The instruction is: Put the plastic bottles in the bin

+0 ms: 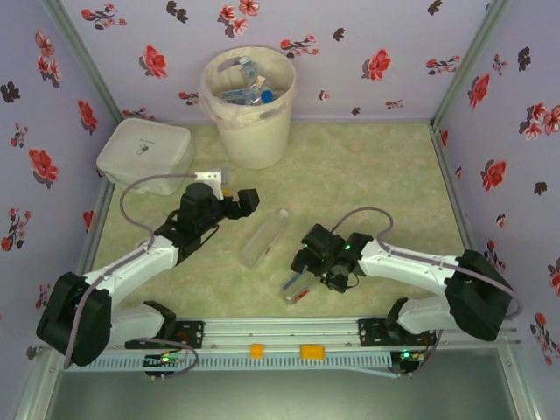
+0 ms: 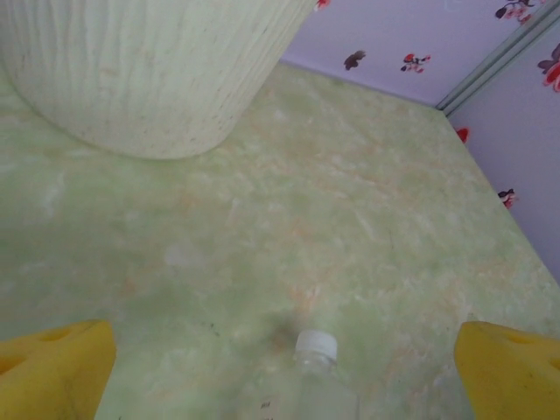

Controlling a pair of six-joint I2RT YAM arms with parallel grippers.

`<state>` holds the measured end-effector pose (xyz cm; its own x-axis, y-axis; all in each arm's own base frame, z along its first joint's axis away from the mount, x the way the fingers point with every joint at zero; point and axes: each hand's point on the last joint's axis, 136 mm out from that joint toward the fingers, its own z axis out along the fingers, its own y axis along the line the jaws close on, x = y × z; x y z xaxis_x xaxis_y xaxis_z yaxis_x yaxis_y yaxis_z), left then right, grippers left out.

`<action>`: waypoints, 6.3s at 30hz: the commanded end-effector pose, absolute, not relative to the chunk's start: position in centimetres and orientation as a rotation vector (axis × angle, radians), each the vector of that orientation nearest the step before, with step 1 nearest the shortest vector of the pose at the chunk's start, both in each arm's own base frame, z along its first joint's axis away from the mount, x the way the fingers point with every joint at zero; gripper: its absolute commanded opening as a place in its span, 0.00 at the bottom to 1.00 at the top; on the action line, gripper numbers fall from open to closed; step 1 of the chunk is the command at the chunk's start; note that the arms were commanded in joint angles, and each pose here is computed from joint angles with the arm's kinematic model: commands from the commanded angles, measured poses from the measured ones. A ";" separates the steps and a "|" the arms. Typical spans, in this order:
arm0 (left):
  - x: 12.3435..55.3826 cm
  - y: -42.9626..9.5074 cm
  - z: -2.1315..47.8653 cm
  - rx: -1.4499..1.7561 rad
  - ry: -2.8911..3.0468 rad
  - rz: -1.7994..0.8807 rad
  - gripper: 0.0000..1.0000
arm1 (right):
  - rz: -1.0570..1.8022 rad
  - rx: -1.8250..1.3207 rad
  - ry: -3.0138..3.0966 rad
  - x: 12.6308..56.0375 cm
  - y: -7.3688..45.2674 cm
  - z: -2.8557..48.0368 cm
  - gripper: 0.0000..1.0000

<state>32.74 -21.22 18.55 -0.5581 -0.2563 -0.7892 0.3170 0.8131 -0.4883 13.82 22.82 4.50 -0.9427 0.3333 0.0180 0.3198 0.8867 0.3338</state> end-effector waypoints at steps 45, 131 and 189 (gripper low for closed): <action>35.2 -13.6 18.6 -0.308 1.957 -0.605 1.00 | 0.504 0.168 2.908 20.4 25.6 8.7 0.41; 33.6 -15.3 12.9 -0.310 2.275 -0.758 1.00 | 0.833 -0.327 1.549 59.0 32.5 42.2 1.00; 23.5 -25.8 4.2 0.883 2.717 -0.031 0.98 | 0.561 0.528 2.281 28.9 11.4 10.6 1.00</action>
